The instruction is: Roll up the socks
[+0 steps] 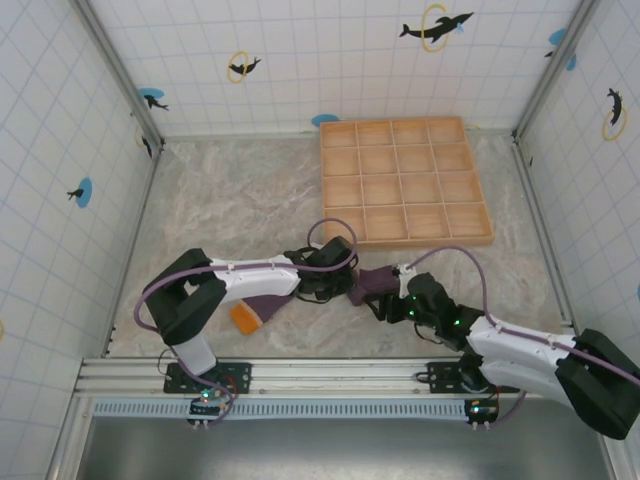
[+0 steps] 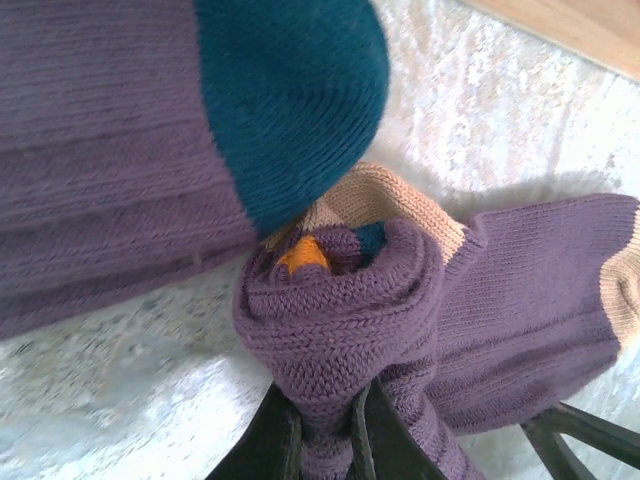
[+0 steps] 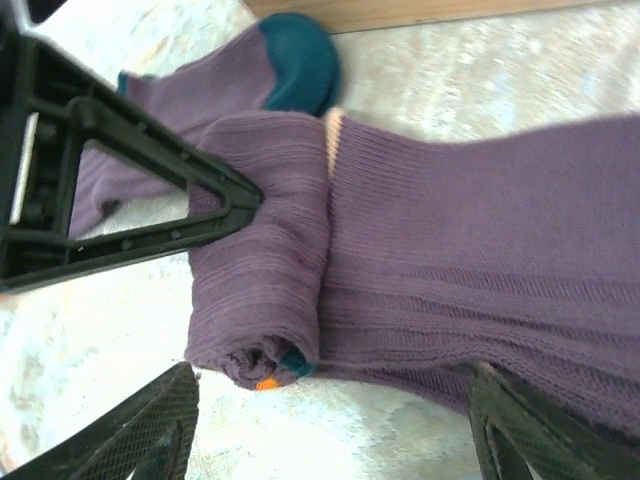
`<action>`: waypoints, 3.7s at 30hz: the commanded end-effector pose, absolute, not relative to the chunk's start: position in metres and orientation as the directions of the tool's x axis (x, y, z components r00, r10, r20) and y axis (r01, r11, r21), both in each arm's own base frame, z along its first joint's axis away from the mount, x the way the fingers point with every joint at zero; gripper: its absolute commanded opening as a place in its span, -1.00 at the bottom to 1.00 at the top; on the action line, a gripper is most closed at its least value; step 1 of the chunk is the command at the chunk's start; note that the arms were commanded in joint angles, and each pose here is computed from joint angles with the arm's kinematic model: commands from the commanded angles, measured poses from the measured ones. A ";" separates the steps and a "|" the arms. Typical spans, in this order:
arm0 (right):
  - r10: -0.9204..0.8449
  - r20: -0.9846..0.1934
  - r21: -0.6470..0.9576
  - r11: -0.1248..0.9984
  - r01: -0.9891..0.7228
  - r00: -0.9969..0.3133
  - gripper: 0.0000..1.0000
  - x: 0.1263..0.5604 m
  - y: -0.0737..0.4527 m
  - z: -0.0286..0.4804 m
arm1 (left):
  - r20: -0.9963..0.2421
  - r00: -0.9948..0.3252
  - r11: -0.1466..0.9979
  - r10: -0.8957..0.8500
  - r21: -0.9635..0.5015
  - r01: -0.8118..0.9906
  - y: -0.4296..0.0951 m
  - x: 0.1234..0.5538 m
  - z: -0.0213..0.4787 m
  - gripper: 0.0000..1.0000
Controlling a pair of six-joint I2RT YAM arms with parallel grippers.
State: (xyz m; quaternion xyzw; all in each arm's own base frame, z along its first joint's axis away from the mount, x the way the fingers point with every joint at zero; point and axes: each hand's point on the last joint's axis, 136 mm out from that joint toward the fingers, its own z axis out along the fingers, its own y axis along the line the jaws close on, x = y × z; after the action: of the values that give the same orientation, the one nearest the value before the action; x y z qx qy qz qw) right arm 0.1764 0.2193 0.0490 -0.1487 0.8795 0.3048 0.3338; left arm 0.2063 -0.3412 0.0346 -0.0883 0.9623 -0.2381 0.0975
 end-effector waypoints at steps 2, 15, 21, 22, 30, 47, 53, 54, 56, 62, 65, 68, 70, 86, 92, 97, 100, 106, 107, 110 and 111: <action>-0.269 -0.822 0.083 0.815 -0.574 -0.501 0.45 0.186 0.217 0.061 | -0.095 -0.968 0.916 -0.231 -0.358 -0.184 -0.316 0.188 0.025 -1.00; -0.465 -0.875 -0.273 0.706 -0.654 -0.137 0.38 0.165 0.253 0.086 | -0.015 -0.964 0.902 -0.267 -0.355 -0.245 -0.327 0.181 0.019 -1.00; -0.503 -0.858 -0.320 0.676 -0.664 -0.099 0.38 0.167 0.266 0.082 | -0.009 -0.958 0.893 -0.285 -0.366 -0.262 -0.327 0.181 0.021 -1.00; -0.507 -0.857 -0.326 0.673 -0.663 -0.093 0.38 0.168 0.268 0.082 | -0.007 -0.958 0.889 -0.286 -0.375 -0.263 -0.328 0.181 0.022 -1.00; -0.477 -0.872 -0.263 0.650 -0.713 -0.112 0.38 0.170 0.285 0.078 | 0.016 -0.956 0.874 -0.291 -0.403 -0.273 -0.336 0.180 0.022 -1.00; -0.516 -0.800 -0.176 0.690 -0.702 -0.307 -0.20 0.172 0.258 0.022 | 0.034 -0.956 0.848 -0.292 -0.454 -0.275 -0.345 0.184 0.030 -1.00; -0.515 -0.776 -0.156 0.716 -0.681 -0.363 -0.37 0.169 0.244 0.011 | 0.041 -0.953 0.846 -0.300 -0.449 -0.286 -0.338 0.181 0.025 -1.00; -0.518 -0.771 -0.157 0.718 -0.678 -0.370 -0.40 0.168 0.241 0.008 | 0.043 -0.953 0.845 -0.300 -0.452 -0.286 -0.338 0.181 0.024 -1.00; -0.516 -0.768 -0.154 0.724 -0.672 -0.381 -0.55 0.166 0.237 0.006 | 0.044 -0.953 0.842 -0.300 -0.457 -0.287 -0.338 0.182 0.025 -1.00; -0.495 -0.769 -0.118 0.731 -0.672 -0.404 -0.91 0.163 0.234 0.006 | 0.043 -0.954 0.837 -0.296 -0.469 -0.281 -0.340 0.183 0.028 -0.88; -0.445 -0.788 -0.046 0.731 -0.681 -0.425 -1.00 0.159 0.237 0.011 | 0.025 -0.954 0.832 -0.299 -0.483 -0.273 -0.340 0.186 0.035 0.24; -0.353 -0.794 0.079 0.748 -0.659 -0.495 -1.00 0.156 0.232 0.012 | -0.006 -0.955 0.831 -0.298 -0.494 -0.256 -0.340 0.190 0.042 0.70; -0.282 -0.791 0.175 0.746 -0.643 -0.542 -1.00 0.152 0.227 0.013 | -0.026 -0.954 0.834 -0.298 -0.494 -0.247 -0.338 0.193 0.046 0.75; 0.181 -0.448 0.508 0.857 -0.083 -0.876 -1.00 0.138 0.156 -0.035 | -0.075 -0.953 0.832 -0.294 -0.512 -0.216 -0.340 0.200 0.057 0.59; 0.242 -0.286 0.478 0.875 0.081 -0.927 -1.00 0.120 0.147 -0.050 | -0.080 -0.962 0.836 -0.260 -0.518 -0.183 -0.346 0.197 0.057 0.43; 0.346 -0.214 0.449 0.865 0.223 -0.913 -1.00 0.113 0.134 -0.058 | -0.089 -0.974 0.800 -0.209 -0.589 -0.117 -0.372 0.198 0.073 0.19; 0.384 -0.193 0.403 0.870 0.283 -0.903 -1.00 0.110 0.126 -0.059 | -0.135 -0.978 0.780 -0.159 -0.625 -0.040 -0.385 0.197 0.080 0.13; 0.399 -0.140 0.353 0.875 0.331 -0.906 -1.00 0.102 0.118 -0.061 | -0.189 -0.981 0.774 -0.038 -0.627 0.091 -0.393 0.192 0.069 0.12; 0.400 -0.127 0.346 0.875 0.338 -0.907 -1.00 0.101 0.117 -0.062 | -0.197 -0.980 0.780 -0.025 -0.618 0.104 -0.392 0.193 0.067 0.12; 0.400 -0.116 0.316 0.883 0.349 -0.909 -1.00 0.098 0.113 -0.065 | -0.216 -0.976 0.787 0.002 -0.602 0.134 -0.391 0.192 0.063 0.11; 0.399 -0.115 0.314 0.883 0.348 -0.910 -1.00 0.098 0.113 -0.065 | -0.218 -0.976 0.793 0.003 -0.594 0.135 -0.390 0.193 0.061 0.11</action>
State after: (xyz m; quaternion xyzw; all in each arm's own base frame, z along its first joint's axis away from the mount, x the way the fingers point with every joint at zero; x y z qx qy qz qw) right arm 0.1709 0.1953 0.0225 0.1758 0.8919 0.3540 0.2196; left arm 0.1935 -0.3866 0.0638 0.0009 0.9420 -0.3221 0.0948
